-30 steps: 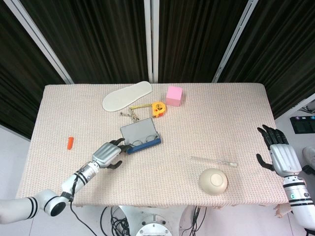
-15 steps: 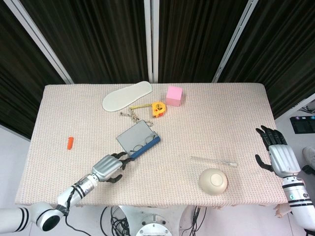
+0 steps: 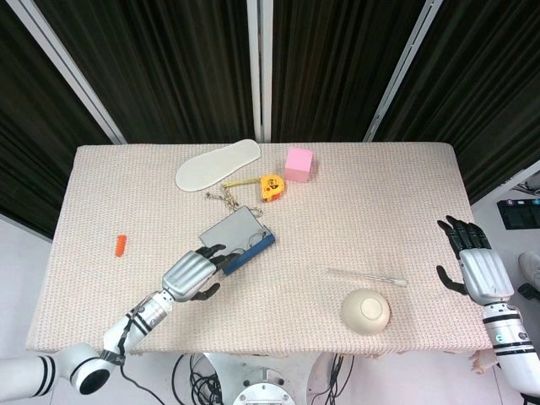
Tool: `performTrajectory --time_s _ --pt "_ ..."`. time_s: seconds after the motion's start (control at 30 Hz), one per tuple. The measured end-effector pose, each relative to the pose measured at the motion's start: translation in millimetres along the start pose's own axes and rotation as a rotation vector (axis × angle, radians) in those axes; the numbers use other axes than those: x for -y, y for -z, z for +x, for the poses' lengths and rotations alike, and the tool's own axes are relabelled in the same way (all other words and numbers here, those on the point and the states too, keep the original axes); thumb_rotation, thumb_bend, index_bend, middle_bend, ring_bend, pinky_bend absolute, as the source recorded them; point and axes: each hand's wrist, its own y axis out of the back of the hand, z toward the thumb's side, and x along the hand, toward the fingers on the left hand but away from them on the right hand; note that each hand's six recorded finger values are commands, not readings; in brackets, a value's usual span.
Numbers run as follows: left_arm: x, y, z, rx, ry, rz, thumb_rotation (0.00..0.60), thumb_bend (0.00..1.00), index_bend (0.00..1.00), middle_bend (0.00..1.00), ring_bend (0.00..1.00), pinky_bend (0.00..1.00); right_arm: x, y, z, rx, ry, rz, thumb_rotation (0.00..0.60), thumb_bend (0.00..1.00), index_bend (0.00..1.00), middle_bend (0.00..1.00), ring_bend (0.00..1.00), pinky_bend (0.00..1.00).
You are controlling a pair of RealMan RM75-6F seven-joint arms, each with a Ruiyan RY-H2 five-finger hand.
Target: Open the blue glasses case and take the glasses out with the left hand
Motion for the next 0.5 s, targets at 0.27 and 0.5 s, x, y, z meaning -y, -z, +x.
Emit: performTrajectory --time_s 0.27,0.5 --pt "-0.5 3.4 45.7 -0.024 0.022 -0.029 0.6 0.44 0.13 0.26 0.07 0.24 -4.0 3.2 -0.2 0.008 0.011 -0.01 0.6 0.34 0.0 0.0 0.0 0.0" --pt "8.6 -27.9 77.8 0.064 0.068 -0.025 0.6 0.44 0.12 0.29 0.05 0.23 -4.6 4.3 -0.2 0.007 0.011 -0.013 0.6 0.34 0.0 0.0 0.0 0.0"
